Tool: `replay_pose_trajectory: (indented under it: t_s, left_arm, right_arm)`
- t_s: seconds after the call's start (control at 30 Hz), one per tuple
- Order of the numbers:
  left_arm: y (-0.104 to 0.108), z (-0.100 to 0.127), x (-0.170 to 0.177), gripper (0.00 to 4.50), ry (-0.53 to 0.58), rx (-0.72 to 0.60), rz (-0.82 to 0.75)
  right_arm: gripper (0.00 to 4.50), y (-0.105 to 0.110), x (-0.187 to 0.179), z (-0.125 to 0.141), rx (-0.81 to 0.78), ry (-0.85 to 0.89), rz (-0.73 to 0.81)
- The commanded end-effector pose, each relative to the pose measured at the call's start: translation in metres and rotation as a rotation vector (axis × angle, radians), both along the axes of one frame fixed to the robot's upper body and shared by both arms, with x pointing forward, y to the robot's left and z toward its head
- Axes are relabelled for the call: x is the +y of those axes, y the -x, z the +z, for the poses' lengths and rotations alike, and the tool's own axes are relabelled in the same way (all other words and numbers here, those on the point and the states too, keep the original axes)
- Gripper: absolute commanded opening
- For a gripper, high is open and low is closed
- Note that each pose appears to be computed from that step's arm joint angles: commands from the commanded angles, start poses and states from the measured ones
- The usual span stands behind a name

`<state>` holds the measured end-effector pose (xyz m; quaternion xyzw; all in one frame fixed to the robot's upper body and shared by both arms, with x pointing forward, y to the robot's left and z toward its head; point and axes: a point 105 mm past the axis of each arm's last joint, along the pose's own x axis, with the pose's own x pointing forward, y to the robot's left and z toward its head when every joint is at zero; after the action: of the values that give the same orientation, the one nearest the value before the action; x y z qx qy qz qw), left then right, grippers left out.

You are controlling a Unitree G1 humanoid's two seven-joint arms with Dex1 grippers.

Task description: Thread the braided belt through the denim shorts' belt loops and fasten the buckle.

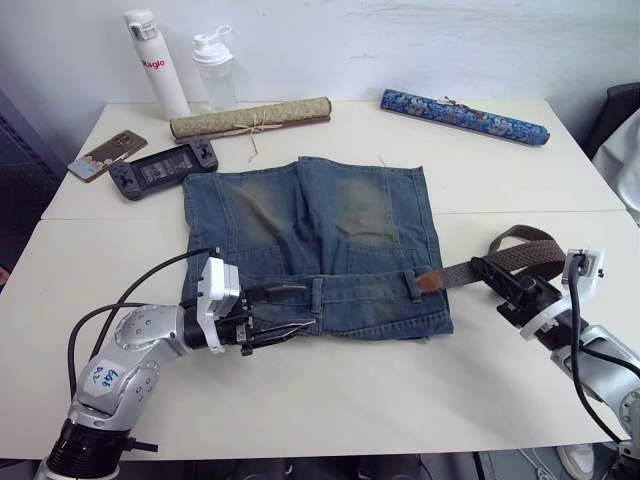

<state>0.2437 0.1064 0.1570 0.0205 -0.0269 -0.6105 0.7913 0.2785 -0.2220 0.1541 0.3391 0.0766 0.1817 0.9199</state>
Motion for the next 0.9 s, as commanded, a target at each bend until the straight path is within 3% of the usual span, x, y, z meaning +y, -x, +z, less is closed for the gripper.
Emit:
replay_pose_trajectory:
  t_s: [0.03,0.3,0.53,0.83,0.9]
  left_arm:
    - [0.004,0.008,-0.004,2.84,0.012,-0.049,-0.010]
    - [0.000,0.014,-0.010,2.84,0.019,-0.062,-0.015]
    - [-0.003,0.012,-0.025,2.84,-0.024,-0.100,-0.032]
    - [-0.035,-0.006,-0.064,2.84,-0.208,-0.359,0.043]
    - [-0.045,-0.009,-0.074,2.84,-0.262,-0.482,0.075]
  right_arm:
    - [0.00,-0.002,0.006,0.005,-0.025,0.037,0.001]
    - [0.00,-0.004,0.023,-0.006,0.013,0.016,0.031]
    - [0.00,-0.006,0.042,-0.030,0.166,-0.091,0.062]
    - [0.00,-0.013,0.056,-0.038,0.244,-0.272,0.077]
    - [0.00,-0.013,0.057,-0.045,0.277,-0.296,0.080]
